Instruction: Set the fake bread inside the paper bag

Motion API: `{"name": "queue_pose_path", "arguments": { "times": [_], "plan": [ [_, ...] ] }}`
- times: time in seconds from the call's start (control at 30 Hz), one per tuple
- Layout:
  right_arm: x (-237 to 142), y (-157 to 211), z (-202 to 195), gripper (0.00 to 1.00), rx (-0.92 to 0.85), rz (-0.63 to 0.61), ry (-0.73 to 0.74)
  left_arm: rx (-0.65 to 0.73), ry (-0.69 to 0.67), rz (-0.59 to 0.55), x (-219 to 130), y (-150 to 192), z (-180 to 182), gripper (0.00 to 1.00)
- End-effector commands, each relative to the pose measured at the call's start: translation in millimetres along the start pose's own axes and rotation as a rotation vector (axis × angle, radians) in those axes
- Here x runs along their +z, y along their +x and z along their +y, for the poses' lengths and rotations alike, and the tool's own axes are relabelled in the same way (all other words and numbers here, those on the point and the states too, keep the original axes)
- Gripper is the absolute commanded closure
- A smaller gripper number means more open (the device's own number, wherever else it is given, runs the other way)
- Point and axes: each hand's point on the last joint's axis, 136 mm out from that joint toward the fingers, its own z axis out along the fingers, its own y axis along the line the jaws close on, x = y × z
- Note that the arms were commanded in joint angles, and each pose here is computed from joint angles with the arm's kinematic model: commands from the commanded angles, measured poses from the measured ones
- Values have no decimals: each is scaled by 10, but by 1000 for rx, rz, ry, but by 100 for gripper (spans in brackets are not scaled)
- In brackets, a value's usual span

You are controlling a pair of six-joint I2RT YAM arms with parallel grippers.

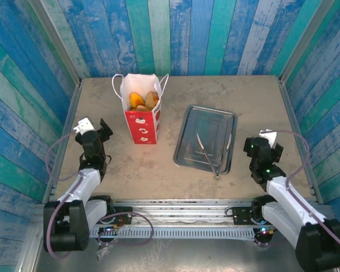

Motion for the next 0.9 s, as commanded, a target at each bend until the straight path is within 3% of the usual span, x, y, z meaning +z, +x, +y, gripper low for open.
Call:
{"name": "queue_pose_path", "arguments": {
  "times": [0.0,0.37,0.73,0.87],
  "plan": [
    [121,-221,75,0,0,-84,-18,30,50,-80,30,-97,-92,6],
    [397,-589,529,0,-104,-251,-155,118,183,-124,67,89,-282,6],
    [362,-576,665,0,-118,-251,-248,159,275,-134,122,323,-407,6],
    [353,-602,750,0,-77,-272,-296,176,285,-75,246,382,-469,6]
  ]
}}
